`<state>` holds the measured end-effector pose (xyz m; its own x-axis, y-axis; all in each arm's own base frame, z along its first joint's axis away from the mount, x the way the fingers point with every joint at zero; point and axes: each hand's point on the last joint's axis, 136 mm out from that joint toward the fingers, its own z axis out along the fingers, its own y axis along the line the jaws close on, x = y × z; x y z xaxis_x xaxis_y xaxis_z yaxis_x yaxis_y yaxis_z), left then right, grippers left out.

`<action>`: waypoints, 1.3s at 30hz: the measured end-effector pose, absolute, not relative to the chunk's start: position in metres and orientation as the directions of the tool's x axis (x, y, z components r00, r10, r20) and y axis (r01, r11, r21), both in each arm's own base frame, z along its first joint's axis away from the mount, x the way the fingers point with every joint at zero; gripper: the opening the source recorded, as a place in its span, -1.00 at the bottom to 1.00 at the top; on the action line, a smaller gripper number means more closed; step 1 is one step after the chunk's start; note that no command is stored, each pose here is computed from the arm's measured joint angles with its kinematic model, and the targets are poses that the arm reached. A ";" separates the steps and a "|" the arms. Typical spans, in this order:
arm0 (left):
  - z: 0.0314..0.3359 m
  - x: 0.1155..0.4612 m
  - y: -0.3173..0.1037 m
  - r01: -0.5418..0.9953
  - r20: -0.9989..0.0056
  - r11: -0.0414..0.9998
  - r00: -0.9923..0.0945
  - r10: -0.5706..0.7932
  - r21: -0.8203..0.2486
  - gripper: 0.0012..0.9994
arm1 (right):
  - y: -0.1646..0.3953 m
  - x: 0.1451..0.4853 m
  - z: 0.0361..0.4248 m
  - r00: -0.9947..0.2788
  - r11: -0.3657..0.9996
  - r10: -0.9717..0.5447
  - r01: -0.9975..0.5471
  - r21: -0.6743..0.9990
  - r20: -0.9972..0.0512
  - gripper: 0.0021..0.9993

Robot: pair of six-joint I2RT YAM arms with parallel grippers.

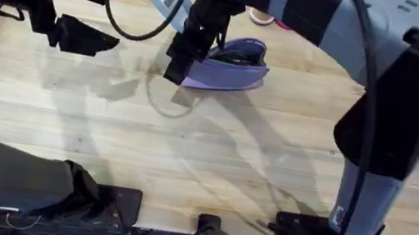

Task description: Unzip the bag, pick up the pens from the table one at a time and place them inside, then zip the bag closed.

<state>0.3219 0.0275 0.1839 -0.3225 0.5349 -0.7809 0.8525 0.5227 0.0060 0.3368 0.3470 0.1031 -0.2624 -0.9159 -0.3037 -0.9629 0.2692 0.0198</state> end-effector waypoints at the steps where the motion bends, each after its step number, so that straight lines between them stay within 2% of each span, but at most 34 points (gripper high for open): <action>1: 0.184 0.322 0.028 0.852 -0.781 0.523 -0.322 0.535 0.006 0.99 | 0.347 0.337 0.103 -0.263 0.270 -0.916 -0.963 0.020 -0.304 0.65; 8: 0.184 0.322 0.028 0.852 -0.781 0.523 -0.322 0.535 0.006 0.99 | 0.344 0.339 0.103 -0.269 0.277 -0.915 -0.961 0.018 -0.302 -0.01; 14: 0.184 0.322 0.028 0.852 -0.781 0.523 -0.322 0.535 0.006 0.99 | 0.341 0.345 0.103 -0.271 0.285 -0.916 -0.958 -0.007 -0.295 -0.76; 16: 0.184 0.322 0.028 0.852 -0.781 0.523 -0.322 0.535 0.006 0.99 | 0.341 0.346 0.103 -0.271 0.287 -0.917 -0.958 -0.014 -0.293 -0.91; 39: 0.185 0.322 0.026 0.853 -0.787 0.522 -0.321 0.527 0.002 0.99 | 0.341 0.350 0.111 -0.280 0.305 -0.908 -0.952 -0.035 -0.312 -0.94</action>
